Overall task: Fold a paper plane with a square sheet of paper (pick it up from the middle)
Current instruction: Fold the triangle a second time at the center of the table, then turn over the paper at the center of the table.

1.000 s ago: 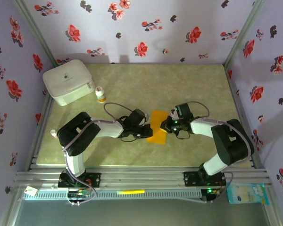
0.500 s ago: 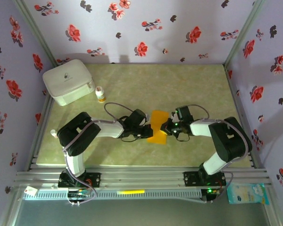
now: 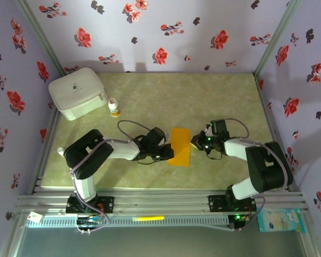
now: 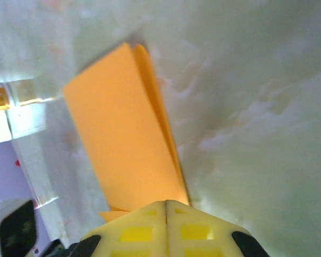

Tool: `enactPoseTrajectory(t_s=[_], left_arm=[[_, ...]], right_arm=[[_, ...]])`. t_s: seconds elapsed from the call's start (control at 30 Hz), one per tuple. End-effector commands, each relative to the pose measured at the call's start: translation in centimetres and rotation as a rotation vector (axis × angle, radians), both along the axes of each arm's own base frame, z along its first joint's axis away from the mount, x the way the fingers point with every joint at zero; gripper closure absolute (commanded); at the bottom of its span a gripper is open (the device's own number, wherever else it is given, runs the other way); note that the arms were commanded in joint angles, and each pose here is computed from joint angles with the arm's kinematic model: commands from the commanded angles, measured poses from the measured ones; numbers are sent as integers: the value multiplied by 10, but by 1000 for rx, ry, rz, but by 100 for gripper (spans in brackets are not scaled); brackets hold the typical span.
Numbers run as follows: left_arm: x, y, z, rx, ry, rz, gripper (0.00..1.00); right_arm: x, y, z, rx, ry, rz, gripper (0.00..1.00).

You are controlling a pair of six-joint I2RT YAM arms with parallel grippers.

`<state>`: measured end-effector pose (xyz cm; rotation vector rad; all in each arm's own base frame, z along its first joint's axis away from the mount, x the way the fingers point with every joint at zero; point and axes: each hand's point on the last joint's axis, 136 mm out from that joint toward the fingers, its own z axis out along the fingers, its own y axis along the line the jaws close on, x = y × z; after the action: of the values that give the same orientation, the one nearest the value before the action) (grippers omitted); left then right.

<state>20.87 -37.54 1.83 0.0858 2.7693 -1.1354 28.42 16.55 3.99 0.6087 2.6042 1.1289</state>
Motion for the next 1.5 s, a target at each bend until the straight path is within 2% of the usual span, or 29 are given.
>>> enactPoseTrajectory(t_s=[0.0, 0.1, 0.2, 0.3, 0.43, 0.53, 0.63, 0.8, 0.93, 1.47], left_arm=[[-15, 10, -12, 29, 86, 99, 100], [-12, -1, 11, -9, 41, 114, 100], [-4, 2, 37, 12, -50, 115, 97], [5, 10, 53, 64, -133, 92, 93], [12, 4, 52, 48, -110, -34, 92], [13, -6, 55, 27, -115, -122, 92], [14, -5, 46, 88, -107, -176, 93], [18, -3, 28, 125, -88, -190, 94], [17, 5, 7, 170, -59, -203, 97], [11, 12, -11, 179, -14, -174, 99]], right_arm=[[-11, -6, 8, -33, 1, 6, 90], [-24, -4, 12, -35, 24, 39, 87], [-42, -5, 11, -73, 65, 59, 83], [-58, -6, 11, -135, 85, 78, 73], [-78, -3, 12, -196, 108, 103, 68], [-87, 1, 12, -171, 133, 70, 66], [-92, 5, 14, -135, 142, 39, 65], [-100, 7, 10, -95, 170, -16, 63], [-101, 12, 6, -85, 193, -25, 68], [-98, 32, -8, -91, 230, 38, 66]])
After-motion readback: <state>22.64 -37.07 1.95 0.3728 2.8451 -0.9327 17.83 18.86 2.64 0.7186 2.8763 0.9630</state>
